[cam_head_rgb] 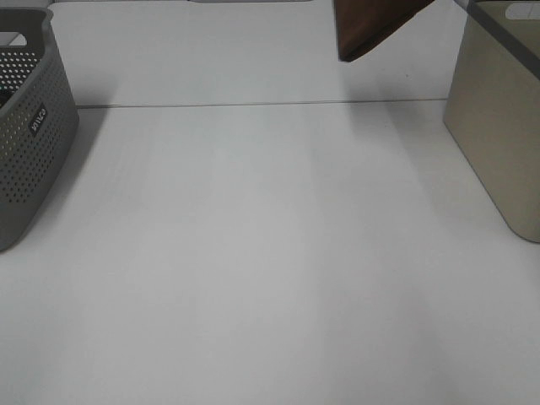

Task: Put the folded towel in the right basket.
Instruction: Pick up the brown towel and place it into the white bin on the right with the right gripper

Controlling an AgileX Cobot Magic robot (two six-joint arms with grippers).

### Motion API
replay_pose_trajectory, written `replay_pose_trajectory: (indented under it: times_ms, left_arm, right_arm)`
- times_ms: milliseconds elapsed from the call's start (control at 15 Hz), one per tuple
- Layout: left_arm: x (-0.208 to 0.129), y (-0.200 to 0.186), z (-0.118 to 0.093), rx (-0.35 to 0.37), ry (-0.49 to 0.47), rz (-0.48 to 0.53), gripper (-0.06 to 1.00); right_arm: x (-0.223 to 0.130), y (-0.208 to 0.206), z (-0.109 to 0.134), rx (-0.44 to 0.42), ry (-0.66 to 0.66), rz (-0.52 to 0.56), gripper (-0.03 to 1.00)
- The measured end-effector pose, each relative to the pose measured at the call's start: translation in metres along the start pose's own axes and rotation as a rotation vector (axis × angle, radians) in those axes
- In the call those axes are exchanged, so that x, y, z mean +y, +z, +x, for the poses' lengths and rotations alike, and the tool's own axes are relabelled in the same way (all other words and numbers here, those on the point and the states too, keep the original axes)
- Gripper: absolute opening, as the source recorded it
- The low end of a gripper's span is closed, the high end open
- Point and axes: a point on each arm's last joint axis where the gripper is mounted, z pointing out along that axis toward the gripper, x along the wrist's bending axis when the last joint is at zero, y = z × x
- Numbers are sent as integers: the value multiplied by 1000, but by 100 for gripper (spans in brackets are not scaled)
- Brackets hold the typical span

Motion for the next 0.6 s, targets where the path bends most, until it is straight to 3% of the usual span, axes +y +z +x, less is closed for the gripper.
replay_pose_trajectory:
  times_ms: [133,267,400,600]
  left_arm:
    - [0,0,0,0,0,0,97]
    - [0,0,0,0,0,0,97]
    - [0,0,0,0,0,0,97]
    - [0,0,0,0,0,0,97]
  right_arm:
    - [3,-28,-24,-66,31,-37,6]
    - [-5,-62,-66,-151,107,-48,6]
    - [-22,-91,-105,-226,182,-25,6]
    - [-58,-113,-143,-257,305,48,6]
